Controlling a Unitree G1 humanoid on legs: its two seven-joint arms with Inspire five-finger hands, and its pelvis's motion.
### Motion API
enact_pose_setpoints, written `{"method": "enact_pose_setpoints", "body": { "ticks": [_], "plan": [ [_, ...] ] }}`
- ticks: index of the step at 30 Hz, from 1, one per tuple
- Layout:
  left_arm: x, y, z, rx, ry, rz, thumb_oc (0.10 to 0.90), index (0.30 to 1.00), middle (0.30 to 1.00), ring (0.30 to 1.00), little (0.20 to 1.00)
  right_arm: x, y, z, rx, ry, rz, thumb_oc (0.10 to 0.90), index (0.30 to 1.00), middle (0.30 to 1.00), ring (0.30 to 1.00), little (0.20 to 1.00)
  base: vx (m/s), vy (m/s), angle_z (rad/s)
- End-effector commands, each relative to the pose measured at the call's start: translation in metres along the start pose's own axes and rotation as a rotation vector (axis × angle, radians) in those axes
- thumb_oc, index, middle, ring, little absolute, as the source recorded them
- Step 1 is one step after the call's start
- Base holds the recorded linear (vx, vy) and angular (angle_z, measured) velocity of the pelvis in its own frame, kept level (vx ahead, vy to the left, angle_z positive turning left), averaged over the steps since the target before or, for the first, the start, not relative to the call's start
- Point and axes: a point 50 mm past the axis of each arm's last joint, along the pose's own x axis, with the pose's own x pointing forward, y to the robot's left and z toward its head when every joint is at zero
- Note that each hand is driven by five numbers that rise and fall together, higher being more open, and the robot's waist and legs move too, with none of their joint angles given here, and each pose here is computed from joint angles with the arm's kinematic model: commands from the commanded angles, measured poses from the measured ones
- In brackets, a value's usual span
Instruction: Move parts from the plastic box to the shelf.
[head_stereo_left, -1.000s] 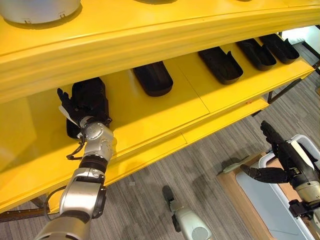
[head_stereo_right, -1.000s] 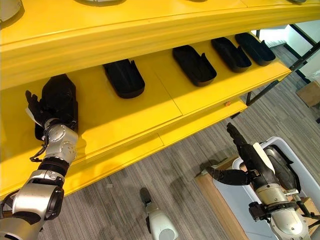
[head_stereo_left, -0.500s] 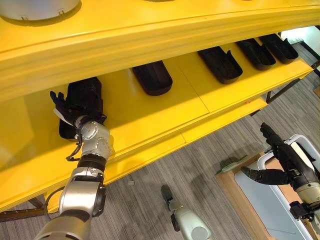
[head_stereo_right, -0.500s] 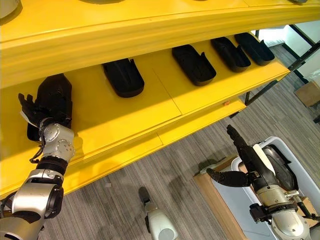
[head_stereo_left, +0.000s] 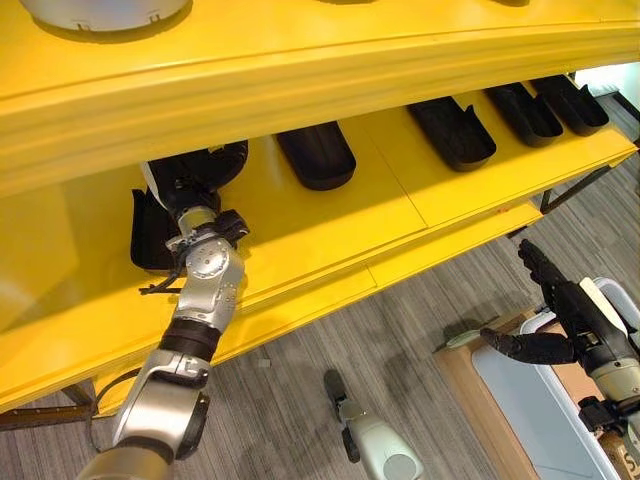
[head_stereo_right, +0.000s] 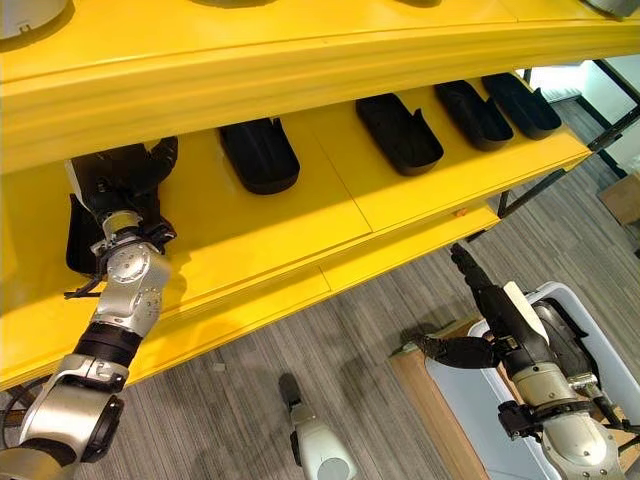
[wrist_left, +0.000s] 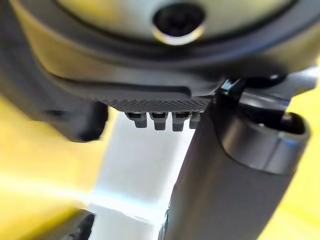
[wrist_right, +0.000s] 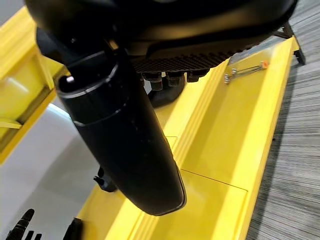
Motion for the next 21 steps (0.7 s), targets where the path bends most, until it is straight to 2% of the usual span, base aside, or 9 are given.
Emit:
{"method": "enact_pose_setpoints", "body": {
  "ticks": [1,15,17,19,20,21],
  "plan": [
    [0.016,-0.008,0.066,0.096,-0.346,-0.149,0.9,1.0,1.0,1.0,1.0,0.004,-0.028,0.036,-0.047,-0.197,-0.089,0.9,1.0,1.0,1.0,1.0,0.0,0.0,0.0],
    [0.017,0.03,0.072,0.497,-0.424,-0.307,0.9,1.0,1.0,1.0,1.0,-0.011,-0.036,0.031,-0.057,-0.157,-0.083,0.9,1.0,1.0,1.0,1.0,0.0,0.008,0.03],
    [0.018,0.036,0.071,0.588,-0.424,-0.342,0.9,1.0,1.0,1.0,1.0,-0.013,-0.037,0.03,-0.059,-0.151,-0.081,0.9,1.0,1.0,1.0,1.0,-0.01,0.027,0.06],
    [0.021,0.045,0.072,0.764,-0.44,-0.409,0.9,1.0,1.0,1.0,1.0,-0.015,-0.038,0.03,-0.059,-0.148,-0.063,0.9,1.0,1.0,1.0,1.0,0.0,0.032,0.06],
    [0.022,0.044,0.072,0.766,-0.442,-0.411,0.9,1.0,1.0,1.0,1.0,-0.015,-0.037,0.03,-0.057,-0.148,-0.063,0.9,1.0,1.0,1.0,1.0,0.0,0.0,0.0],
    [0.021,0.047,0.071,0.873,-0.444,-0.478,0.9,1.0,1.0,1.0,1.0,-0.017,-0.038,0.029,-0.061,-0.141,-0.06,0.9,1.0,1.0,1.0,1.0,0.0,0.0,0.0]
  ]
}}
